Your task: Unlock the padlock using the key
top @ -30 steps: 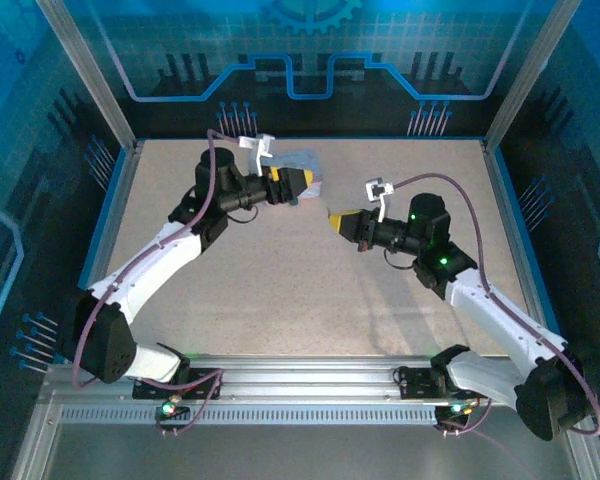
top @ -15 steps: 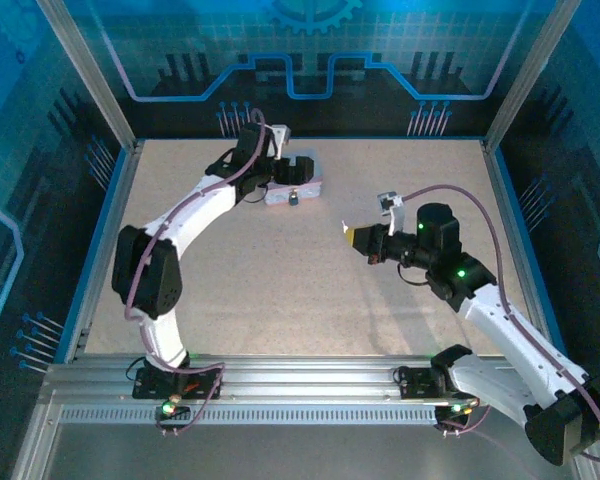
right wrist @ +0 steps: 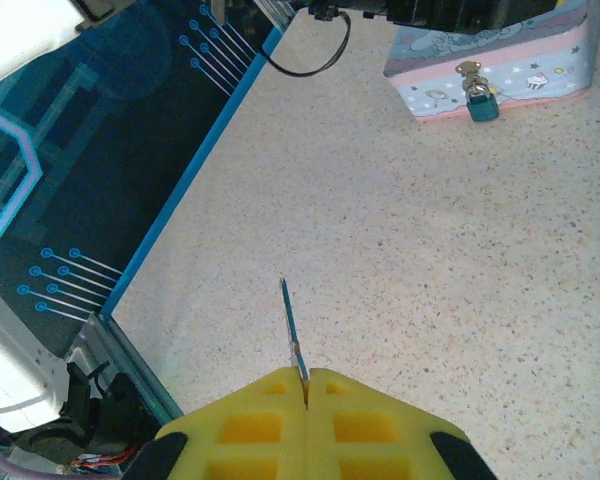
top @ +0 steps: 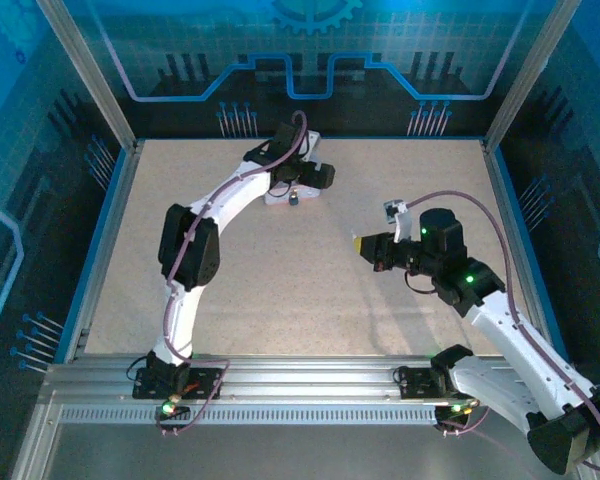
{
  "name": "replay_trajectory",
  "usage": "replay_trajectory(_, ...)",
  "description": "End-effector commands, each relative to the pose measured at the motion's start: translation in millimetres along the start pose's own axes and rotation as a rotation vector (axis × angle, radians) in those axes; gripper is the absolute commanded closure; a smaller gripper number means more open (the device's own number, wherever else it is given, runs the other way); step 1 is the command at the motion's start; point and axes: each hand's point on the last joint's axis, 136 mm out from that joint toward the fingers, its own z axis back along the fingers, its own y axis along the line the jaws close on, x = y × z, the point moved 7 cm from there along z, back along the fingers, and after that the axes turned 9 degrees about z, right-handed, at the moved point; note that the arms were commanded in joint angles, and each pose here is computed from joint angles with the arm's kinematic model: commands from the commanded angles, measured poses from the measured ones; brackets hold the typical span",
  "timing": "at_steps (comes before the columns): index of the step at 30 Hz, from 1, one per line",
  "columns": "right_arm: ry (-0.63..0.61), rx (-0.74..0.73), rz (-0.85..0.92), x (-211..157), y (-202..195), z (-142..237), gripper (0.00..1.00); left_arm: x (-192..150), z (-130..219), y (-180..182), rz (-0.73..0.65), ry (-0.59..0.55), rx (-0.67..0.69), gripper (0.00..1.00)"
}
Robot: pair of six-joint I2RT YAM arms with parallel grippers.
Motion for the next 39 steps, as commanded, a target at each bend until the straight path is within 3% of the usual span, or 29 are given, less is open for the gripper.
replay_trajectory(1,-0.01,-0.021,0.019,3,3,9,1.0,-1,-10,3,-0.025,0.044,0.034,0.01)
replay_trajectory(28,0.047,-0.105,-0.019,-7,-12,6,1.0,-30,-55,-7,-0.096,0.18,0.018,0.01)
replay_trajectory(39,0.048,-0.141,-0.064,-10,-23,11,1.0,-52,-42,-27,-0.181,0.191,-0.002,0.01)
